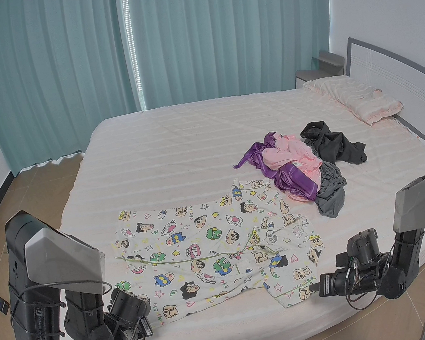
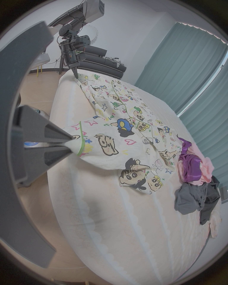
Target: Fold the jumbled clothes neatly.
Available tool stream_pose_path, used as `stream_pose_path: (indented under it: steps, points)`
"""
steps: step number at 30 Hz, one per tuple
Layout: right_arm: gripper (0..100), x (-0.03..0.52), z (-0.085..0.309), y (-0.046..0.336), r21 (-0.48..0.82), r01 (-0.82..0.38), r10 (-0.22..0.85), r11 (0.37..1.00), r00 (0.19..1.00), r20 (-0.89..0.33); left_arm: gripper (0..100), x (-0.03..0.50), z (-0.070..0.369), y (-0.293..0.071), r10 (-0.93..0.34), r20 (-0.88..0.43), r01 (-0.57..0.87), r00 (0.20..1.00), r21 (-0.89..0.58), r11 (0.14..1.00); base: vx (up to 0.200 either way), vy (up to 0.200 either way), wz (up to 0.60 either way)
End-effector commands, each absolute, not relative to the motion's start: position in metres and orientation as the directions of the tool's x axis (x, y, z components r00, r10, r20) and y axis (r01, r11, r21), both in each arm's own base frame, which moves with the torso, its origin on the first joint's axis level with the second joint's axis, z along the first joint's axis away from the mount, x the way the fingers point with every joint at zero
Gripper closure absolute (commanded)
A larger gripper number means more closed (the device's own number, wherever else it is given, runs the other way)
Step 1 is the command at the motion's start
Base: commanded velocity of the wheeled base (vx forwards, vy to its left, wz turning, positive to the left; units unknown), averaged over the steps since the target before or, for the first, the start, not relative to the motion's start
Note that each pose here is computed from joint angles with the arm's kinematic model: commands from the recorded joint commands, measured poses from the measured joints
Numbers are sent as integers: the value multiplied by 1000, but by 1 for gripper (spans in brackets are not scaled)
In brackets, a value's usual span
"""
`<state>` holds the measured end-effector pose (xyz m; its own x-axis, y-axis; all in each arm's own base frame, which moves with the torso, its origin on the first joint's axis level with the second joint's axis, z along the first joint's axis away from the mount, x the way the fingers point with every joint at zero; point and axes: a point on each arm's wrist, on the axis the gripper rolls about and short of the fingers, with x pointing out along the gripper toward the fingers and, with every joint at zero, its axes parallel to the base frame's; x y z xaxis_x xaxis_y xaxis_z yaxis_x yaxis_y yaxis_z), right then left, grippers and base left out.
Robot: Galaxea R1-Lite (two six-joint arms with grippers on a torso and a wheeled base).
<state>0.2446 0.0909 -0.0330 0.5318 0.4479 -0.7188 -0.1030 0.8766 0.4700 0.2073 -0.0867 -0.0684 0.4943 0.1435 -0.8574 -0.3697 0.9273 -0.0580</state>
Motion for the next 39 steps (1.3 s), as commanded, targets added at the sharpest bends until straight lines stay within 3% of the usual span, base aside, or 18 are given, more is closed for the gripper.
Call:
stream_pose_path:
  steps: [1,9,18,34,39]
  points:
    - [100,238,-33,88,468,-103,447,878,530,-721,100,208,-52,-73,155,-841,-410,519,-86,908,0,0,0]
    - [100,226,-28,84,453,-137,451,881,534,-715,100,209,-26,-53,129,-813,-407,567,-141,902,0,0,0]
    - [100,194,-19,75,436,-299,528,849,439,-727,100,200,-8,-53,37,-810,-358,585,-218,908,0,0,0]
    - [100,180,-8,60,372,-351,503,860,450,-738,100,176,15,-49,-64,-937,-275,344,-166,947,0,0,0]
    - [100,169,-2,57,345,-383,491,857,405,-771,100,174,13,-49,-74,-947,-265,311,-161,951,0,0,0]
